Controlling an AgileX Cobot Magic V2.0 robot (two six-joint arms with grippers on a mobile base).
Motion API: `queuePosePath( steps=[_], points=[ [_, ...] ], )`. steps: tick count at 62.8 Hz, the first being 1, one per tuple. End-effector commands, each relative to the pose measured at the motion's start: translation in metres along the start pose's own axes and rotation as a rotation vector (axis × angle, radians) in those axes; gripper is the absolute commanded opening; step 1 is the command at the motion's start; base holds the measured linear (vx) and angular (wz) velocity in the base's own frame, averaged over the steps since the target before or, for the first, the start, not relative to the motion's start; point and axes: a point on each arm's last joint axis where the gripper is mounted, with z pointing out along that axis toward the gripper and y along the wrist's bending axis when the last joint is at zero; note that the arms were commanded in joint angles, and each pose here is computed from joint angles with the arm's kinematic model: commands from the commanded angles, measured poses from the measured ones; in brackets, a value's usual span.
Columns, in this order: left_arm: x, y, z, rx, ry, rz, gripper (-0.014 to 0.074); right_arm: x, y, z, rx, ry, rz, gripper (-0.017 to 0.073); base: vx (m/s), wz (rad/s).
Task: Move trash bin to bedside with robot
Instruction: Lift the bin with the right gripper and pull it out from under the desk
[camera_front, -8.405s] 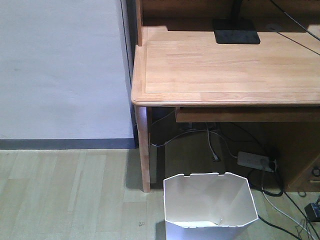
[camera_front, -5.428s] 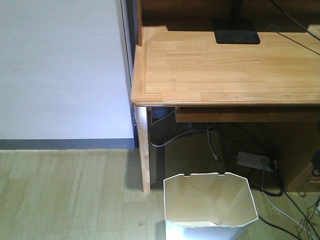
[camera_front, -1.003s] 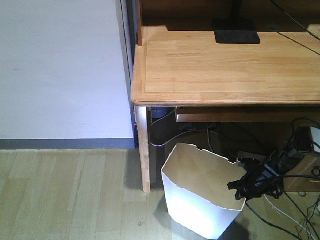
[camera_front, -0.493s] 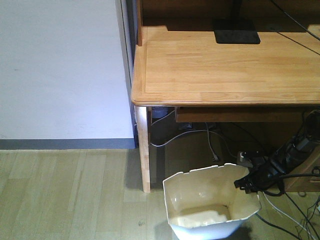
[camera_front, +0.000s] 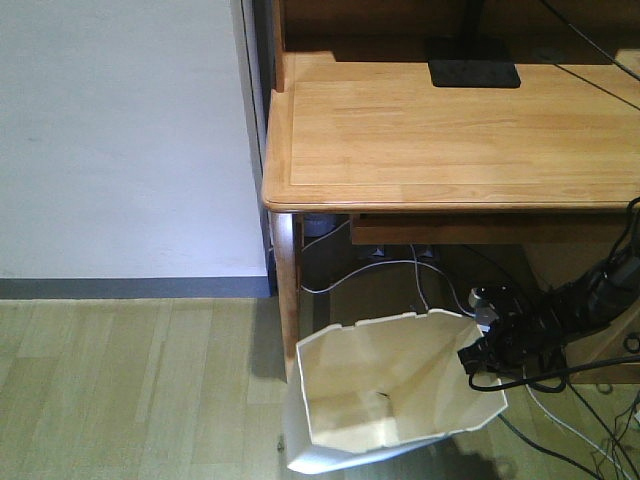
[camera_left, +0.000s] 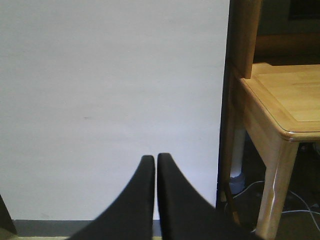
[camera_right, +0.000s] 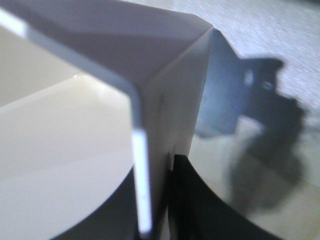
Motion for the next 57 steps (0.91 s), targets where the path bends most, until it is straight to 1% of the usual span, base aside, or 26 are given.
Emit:
queuePosePath(
  steps=[1, 11, 19, 35, 57],
  points=[
    [-0.001, 0.0, 0.0, 0.0, -0.066, -0.004, -0.0006, -0.025, 0.029, -0.04, -0.193, -0.123, -0.014, -0.0006, 0.0, 0.0],
    [-0.001, 0.0, 0.0, 0.0, -0.066, -0.004, -0.0006, -0.017, 0.04, -0.054, -0.197, -0.11, -0.025, -0.0006, 0.0, 0.0],
    [-0.001, 0.0, 0.0, 0.0, -0.066, -0.004, -0.0006, -0.013, 0.044, -0.058, -0.204, -0.104, -0.012, -0.0006, 0.0, 0.0],
    [-0.001, 0.0, 0.0, 0.0, -0.066, -0.004, -0.0006, -0.013, 0.048, -0.06, -0.248, -0.104, -0.003, -0.0006, 0.0, 0.0],
    [-0.001, 0.0, 0.0, 0.0, -0.066, -0.004, -0.0006, -0.013, 0.048, -0.06, -0.248, -0.104, -0.003, -0.0006, 0.0, 0.0]
  ],
)
